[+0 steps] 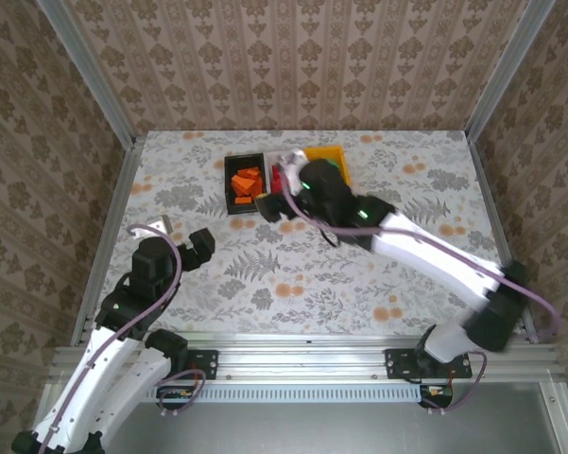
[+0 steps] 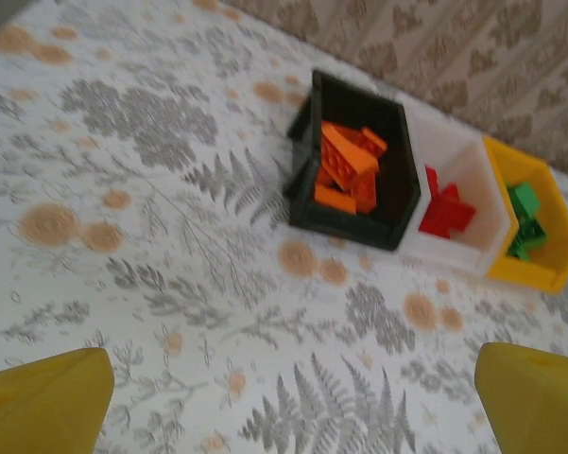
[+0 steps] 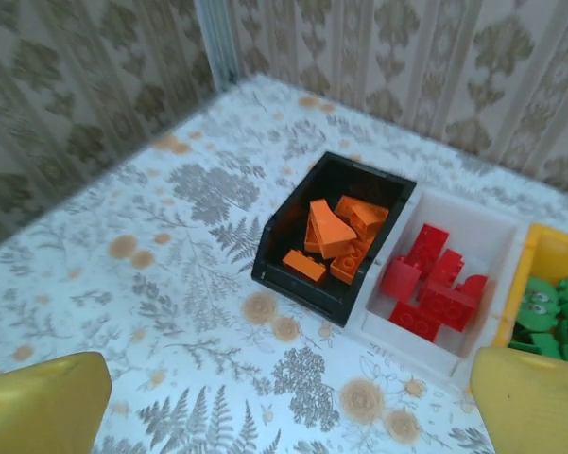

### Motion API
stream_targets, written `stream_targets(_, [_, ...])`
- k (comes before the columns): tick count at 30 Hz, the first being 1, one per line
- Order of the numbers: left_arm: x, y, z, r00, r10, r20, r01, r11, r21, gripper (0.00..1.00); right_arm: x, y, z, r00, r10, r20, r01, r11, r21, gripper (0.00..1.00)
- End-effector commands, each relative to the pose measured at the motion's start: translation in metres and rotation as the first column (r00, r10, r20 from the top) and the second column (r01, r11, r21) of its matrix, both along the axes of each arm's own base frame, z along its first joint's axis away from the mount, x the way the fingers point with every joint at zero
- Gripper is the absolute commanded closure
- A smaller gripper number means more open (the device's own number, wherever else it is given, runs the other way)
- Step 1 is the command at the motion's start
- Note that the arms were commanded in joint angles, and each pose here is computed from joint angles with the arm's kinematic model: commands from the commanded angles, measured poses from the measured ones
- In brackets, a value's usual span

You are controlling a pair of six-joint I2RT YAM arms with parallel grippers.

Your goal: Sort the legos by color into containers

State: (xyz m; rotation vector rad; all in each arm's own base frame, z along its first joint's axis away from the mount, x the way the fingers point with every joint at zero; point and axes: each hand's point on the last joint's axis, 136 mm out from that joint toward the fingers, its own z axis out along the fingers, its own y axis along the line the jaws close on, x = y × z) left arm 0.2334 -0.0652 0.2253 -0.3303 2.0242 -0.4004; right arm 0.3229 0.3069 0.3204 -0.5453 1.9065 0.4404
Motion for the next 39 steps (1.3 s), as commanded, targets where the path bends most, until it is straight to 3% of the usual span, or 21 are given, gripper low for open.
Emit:
stream_targets(1, [0.015,0.001,0.021,0.985,0.061,0.159,-0.048,0.995,-0.084,0.00,-0.003,-0.046,-0.007,0.977,-0.183,0.111,0.173,0.981,0.092,0.00])
stream_targets(4, [0.027,-0.006,0.027,0.964,0.057,0.261,-0.031,0.994,-0.102,0.00,-0.004,-0.099,-0.015,0.904,-0.387,0.184,0.361,0.919,0.159,0.00])
stream_targets(8, [0.031,0.026,0.019,0.954,0.141,0.263,-0.183,0.973,0.142,0.00,-0.004,-0.157,-0.025,0.831,-0.525,0.184,0.502,0.850,0.158,0.00])
stream_targets(10, [0.037,0.024,0.022,0.946,0.071,0.315,-0.167,0.943,0.287,0.00,0.000,-0.181,-0.030,0.793,-0.582,0.179,0.552,0.812,0.191,0.00])
stream_targets(14, [0.048,0.022,0.007,0.898,-0.054,0.436,-0.172,0.870,0.462,0.00,0.012,-0.218,-0.047,0.726,-0.646,0.236,0.620,0.763,0.183,0.00])
stream_targets(18, [0.050,0.037,-0.017,0.893,-0.091,0.441,-0.191,0.810,0.554,0.00,0.024,-0.241,-0.077,0.717,-0.641,0.274,0.638,0.762,0.111,0.00])
stream_targets(20, [0.055,0.053,-0.032,0.917,-0.046,0.397,-0.208,0.793,0.573,0.00,0.027,-0.255,-0.094,0.722,-0.638,0.268,0.639,0.763,0.097,0.00])
stream_targets(26, [0.071,0.080,-0.063,0.945,0.012,0.328,-0.202,0.809,0.552,0.00,0.030,-0.286,-0.123,0.742,-0.585,0.328,0.629,0.776,-0.038,0.00])
stream_targets(33, [0.106,0.085,-0.090,0.956,0.006,0.294,-0.170,0.827,0.536,0.00,0.048,-0.301,-0.168,0.801,-0.569,0.185,0.592,0.798,-0.110,0.00])
stream_targets(36, [0.127,0.074,-0.098,0.980,-0.067,0.186,-0.044,0.844,0.535,0.00,0.050,-0.303,-0.179,0.789,-0.592,0.163,0.604,0.797,-0.026,0.00])
stream_targets(39, [0.141,0.068,-0.101,0.983,-0.109,0.151,0.020,0.868,0.496,0.00,0.051,-0.307,-0.191,0.771,-0.609,0.183,0.616,0.787,0.023,0.00])
